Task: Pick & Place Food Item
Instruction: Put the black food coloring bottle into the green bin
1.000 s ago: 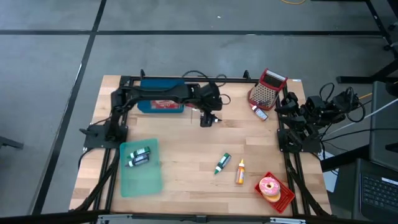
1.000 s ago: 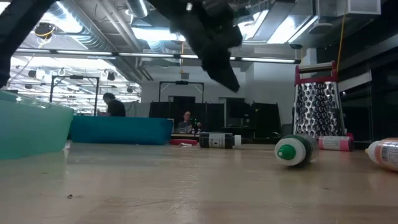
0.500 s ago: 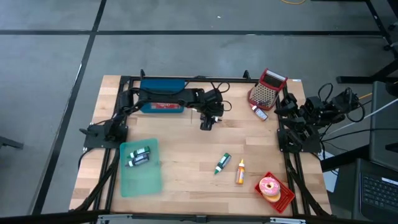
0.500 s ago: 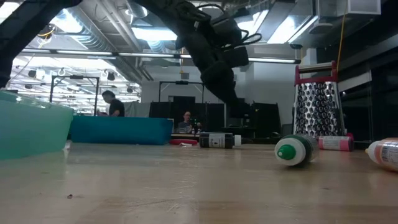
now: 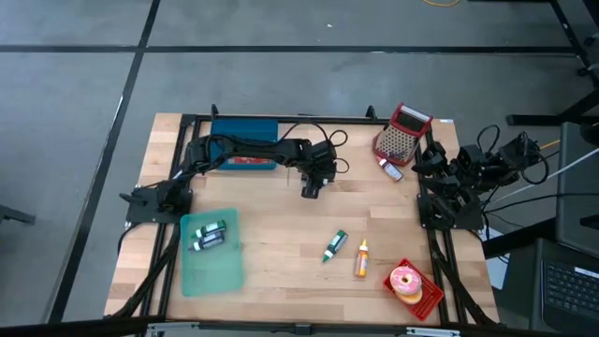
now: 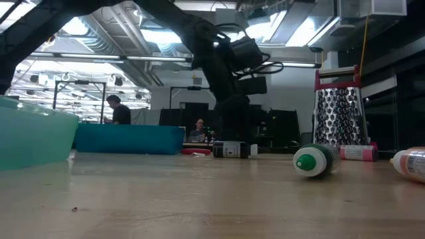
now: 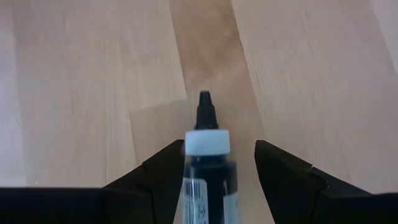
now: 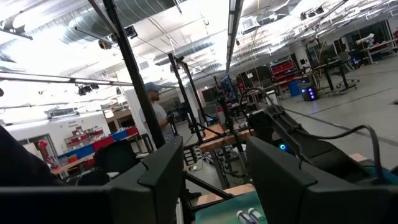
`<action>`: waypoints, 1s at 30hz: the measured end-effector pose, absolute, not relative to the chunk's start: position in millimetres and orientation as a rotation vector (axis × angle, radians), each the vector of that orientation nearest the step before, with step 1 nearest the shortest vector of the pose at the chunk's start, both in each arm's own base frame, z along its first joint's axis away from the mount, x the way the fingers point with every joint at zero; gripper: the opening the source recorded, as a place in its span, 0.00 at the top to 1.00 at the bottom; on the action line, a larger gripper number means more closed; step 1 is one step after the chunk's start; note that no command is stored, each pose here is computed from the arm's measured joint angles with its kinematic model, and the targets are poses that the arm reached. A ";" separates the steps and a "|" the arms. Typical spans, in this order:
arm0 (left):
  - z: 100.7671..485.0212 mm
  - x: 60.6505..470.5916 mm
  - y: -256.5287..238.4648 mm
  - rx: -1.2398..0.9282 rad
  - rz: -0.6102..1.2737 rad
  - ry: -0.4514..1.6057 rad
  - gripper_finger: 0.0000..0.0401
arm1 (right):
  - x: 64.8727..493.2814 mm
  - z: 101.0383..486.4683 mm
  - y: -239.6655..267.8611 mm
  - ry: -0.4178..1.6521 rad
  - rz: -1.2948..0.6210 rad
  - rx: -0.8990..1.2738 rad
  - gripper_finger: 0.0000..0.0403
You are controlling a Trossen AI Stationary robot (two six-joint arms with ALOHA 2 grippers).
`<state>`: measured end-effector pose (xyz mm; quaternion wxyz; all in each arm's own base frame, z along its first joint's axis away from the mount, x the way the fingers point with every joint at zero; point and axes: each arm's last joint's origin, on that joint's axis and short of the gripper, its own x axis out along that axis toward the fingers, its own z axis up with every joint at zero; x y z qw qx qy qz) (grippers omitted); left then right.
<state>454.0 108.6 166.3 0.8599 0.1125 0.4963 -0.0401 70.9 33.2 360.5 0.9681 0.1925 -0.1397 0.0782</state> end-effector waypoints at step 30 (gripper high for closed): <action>165.6 465.2 116.4 -0.043 0.023 0.994 0.65 | 71.8 358.4 33.8 -0.260 0.158 0.388 0.55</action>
